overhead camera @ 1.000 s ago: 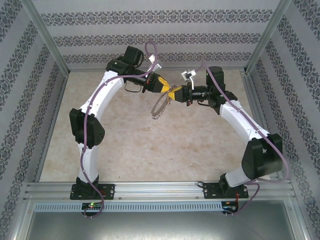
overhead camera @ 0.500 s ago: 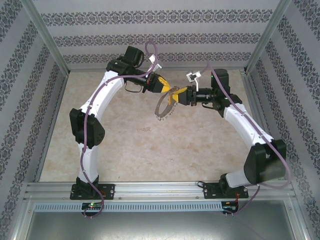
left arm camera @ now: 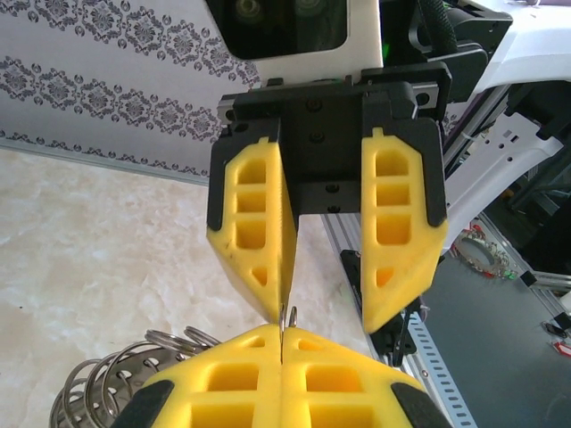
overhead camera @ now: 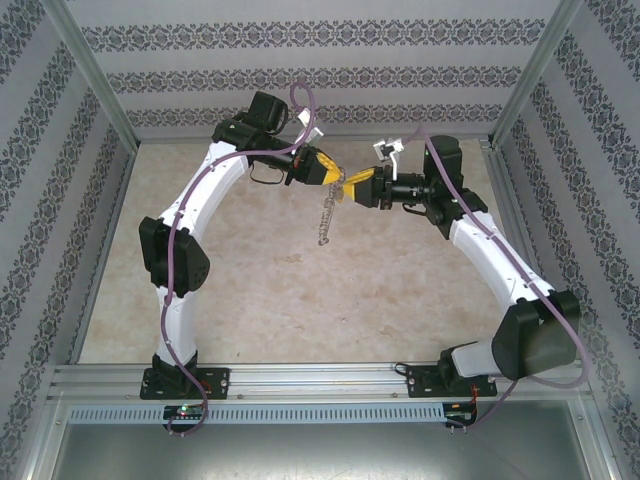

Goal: Put the keys on the keyring

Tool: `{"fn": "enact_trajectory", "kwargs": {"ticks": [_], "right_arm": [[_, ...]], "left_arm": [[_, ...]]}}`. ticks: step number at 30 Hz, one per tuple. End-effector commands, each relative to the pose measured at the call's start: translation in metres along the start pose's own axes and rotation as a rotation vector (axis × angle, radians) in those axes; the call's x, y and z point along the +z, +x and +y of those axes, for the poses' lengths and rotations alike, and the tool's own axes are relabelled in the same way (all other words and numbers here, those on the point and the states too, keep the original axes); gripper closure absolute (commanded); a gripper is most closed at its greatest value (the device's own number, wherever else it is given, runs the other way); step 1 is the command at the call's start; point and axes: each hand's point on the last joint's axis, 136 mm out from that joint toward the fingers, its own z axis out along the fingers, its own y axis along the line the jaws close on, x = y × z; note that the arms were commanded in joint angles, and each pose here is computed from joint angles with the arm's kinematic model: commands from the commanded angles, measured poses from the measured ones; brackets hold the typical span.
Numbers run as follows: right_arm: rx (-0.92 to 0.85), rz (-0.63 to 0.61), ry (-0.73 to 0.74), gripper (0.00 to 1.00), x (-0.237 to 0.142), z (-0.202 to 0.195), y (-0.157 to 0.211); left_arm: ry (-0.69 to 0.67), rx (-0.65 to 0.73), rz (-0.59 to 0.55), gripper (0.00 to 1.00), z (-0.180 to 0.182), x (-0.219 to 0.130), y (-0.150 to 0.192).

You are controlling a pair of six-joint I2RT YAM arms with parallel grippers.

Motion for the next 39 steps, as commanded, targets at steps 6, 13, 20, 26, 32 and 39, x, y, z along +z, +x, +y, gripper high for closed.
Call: {"fn": "enact_trajectory", "kwargs": {"ticks": [6, 13, 20, 26, 32, 39], "right_arm": [[-0.050, -0.052, 0.007, 0.65, 0.005, -0.002, -0.024], [-0.049, -0.061, 0.025, 0.70, 0.006, -0.011, -0.027], [-0.035, -0.047, -0.004, 0.96, 0.010, -0.012, -0.024], [-0.037, 0.009, -0.001, 1.00, 0.005, -0.017, -0.019], [-0.091, 0.220, -0.005, 1.00, -0.003, -0.007, -0.010], [-0.210, 0.386, 0.024, 1.00, -0.003, 0.010, -0.018]], "left_arm": [[0.043, 0.065, -0.036, 1.00, -0.013, 0.002, -0.018], [0.047, 0.065, -0.037, 1.00, -0.014, 0.002, -0.018], [0.047, 0.067, -0.037, 1.00, -0.014, 0.003, -0.019], [0.002, 0.063, -0.022, 0.92, -0.009, -0.003, -0.021], [-0.075, 0.061, -0.001, 0.64, -0.007, -0.031, -0.022], [-0.122, 0.063, 0.041, 0.60, -0.009, -0.041, -0.014]]}}
